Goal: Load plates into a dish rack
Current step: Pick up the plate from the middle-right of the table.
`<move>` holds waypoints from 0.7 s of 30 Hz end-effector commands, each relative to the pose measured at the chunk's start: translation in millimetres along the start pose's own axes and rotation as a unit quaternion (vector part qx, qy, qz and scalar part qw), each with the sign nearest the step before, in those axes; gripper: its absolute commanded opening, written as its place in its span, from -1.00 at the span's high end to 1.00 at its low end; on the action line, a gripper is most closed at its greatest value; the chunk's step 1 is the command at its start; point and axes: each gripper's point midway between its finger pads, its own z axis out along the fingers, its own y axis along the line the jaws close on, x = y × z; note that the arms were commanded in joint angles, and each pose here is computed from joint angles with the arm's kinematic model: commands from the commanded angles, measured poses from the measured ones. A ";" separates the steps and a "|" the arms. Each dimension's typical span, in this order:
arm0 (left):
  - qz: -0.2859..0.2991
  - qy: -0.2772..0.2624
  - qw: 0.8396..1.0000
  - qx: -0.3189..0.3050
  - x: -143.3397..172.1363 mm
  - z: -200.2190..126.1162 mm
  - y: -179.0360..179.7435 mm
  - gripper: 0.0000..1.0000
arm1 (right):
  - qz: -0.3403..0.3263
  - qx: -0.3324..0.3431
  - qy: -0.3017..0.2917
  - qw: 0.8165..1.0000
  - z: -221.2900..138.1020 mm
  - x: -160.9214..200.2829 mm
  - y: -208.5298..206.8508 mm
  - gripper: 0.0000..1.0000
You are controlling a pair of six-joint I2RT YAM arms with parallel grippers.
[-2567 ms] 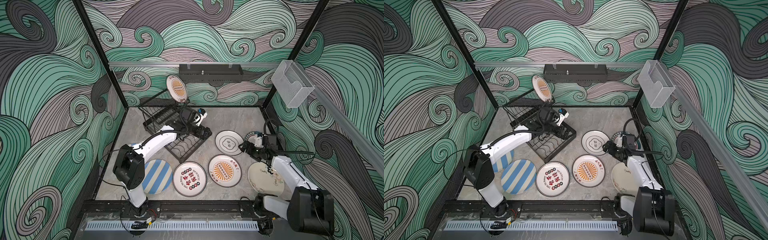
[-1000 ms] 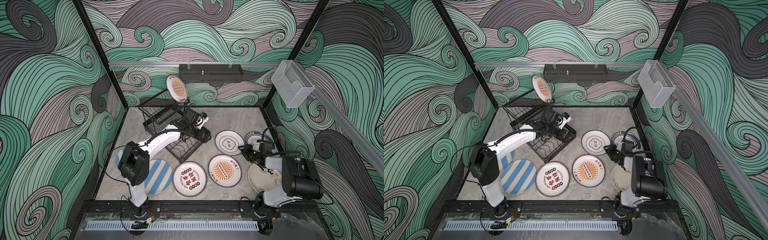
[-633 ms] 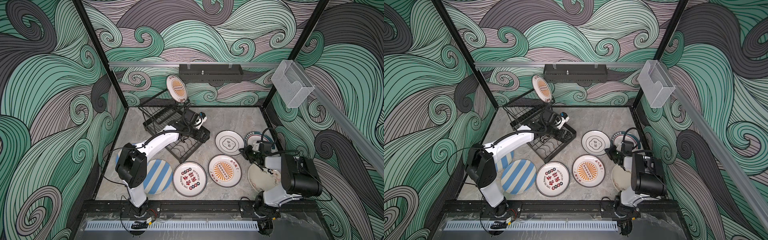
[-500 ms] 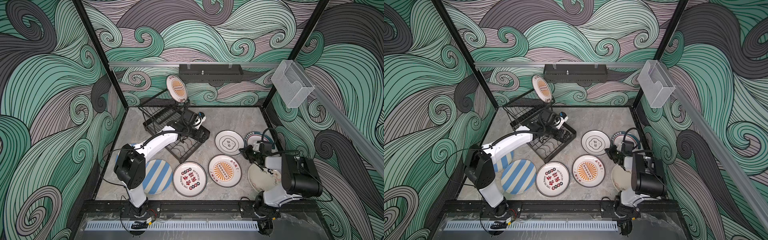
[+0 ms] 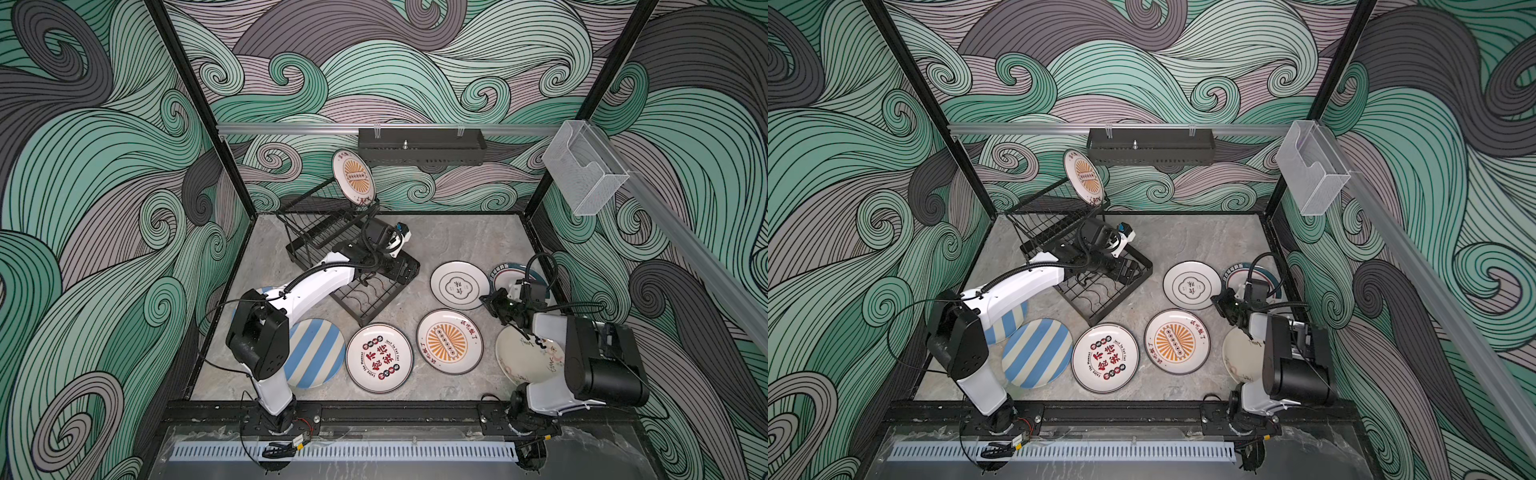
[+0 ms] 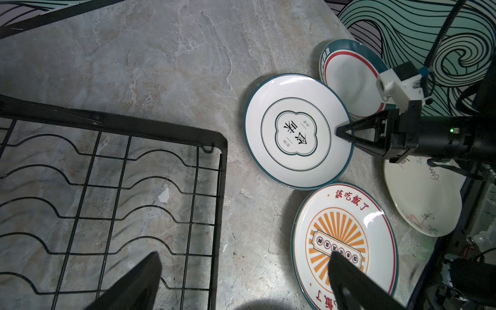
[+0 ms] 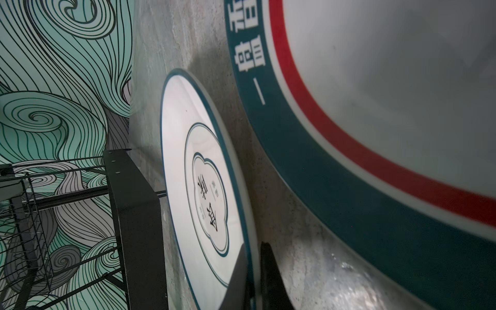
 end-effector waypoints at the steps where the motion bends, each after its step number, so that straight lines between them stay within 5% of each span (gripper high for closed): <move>1: -0.004 -0.020 1.000 0.002 -10.0 -11.1 -0.5 -0.97 | -0.038 -0.017 -0.027 0.999 -14.6 -18.7 26.8 1.00; 8: -0.009 -0.020 1.000 -0.005 -11.5 -12.2 3.8 -0.97 | -0.052 -0.069 -0.026 0.996 -35.6 -29.4 67.6 1.00; 21: -0.046 -0.013 0.999 -0.016 -6.0 -3.5 25.7 -0.97 | -0.127 -0.133 0.109 0.977 -15.2 11.8 126.7 1.00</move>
